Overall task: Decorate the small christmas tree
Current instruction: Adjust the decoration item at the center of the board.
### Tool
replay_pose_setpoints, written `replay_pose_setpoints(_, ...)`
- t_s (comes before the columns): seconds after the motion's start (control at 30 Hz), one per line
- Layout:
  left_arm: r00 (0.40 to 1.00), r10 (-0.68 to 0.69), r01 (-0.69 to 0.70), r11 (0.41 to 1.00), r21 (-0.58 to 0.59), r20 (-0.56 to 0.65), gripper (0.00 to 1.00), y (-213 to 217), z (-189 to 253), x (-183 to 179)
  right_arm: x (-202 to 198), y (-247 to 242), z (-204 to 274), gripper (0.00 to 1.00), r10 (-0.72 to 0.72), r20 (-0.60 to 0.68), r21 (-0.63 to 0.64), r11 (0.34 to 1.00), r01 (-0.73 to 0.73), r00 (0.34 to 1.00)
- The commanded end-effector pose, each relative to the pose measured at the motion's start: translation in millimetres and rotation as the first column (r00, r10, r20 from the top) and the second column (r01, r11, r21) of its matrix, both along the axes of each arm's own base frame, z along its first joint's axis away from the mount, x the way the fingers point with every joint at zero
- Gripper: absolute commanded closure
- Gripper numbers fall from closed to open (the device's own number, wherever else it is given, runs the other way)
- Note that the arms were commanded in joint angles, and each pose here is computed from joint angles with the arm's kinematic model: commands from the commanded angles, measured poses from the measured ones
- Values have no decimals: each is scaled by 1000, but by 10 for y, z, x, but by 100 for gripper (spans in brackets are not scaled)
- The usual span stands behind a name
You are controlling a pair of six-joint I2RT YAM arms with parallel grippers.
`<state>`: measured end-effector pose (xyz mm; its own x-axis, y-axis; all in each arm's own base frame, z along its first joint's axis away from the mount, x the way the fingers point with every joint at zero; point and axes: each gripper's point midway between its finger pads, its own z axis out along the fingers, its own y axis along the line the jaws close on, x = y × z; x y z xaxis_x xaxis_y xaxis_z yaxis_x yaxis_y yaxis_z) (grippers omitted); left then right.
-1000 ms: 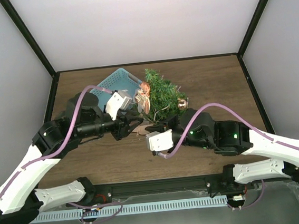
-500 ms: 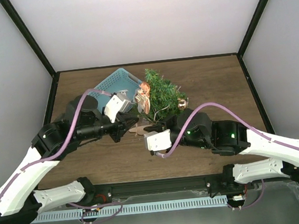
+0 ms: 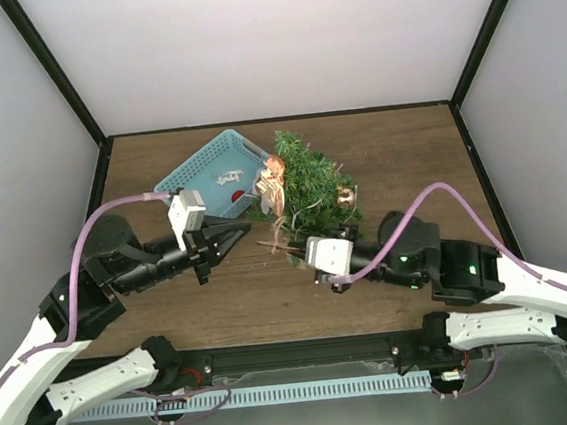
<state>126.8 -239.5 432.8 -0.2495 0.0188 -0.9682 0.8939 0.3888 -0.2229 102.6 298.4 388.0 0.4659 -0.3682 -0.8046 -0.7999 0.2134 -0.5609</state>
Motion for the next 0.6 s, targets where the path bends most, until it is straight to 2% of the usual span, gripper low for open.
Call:
replay_pose_setpoints(0.0, 994, -58, 77, 977, -198, 96, 96, -100, 435, -62, -98, -56, 136, 99, 29, -189, 202, 979, 10, 982)
replay_pose_setpoints(0.07, 996, -12, 30, 980, -198, 91, 93, -85, 470, 24, -108, -75, 54, 99, 30, -202, 196, 981, 10, 979)
replay_pose_setpoints(0.13, 995, 15, 0, 987, -163, 94, 76, -93, 440, 89, -136, -111, 47, 99, 42, -187, 201, 980, -3, 981)
replay_pose_setpoints(0.2, 997, 55, -48, 992, -121, 61, 66, -99, 367, 186, -182, -185, 140, 99, 64, -132, 220, 975, -33, 989)
replay_pose_setpoints(0.3, 998, 52, -54, 994, -100, -24, 53, -148, 295, 215, -391, -254, 230, 99, 174, 68, 175, 967, -183, 982)
replay_pose_setpoints(0.4, 995, -59, 48, 990, -130, -84, 39, -240, 277, 55, -537, -311, 304, 99, 254, 287, 77, 955, -287, 923)
replay_pose_setpoints(0.57, 985, -142, 127, 982, -138, -101, 36, -274, 237, -87, -576, -319, 432, 99, 314, 447, -75, 946, -315, 838)
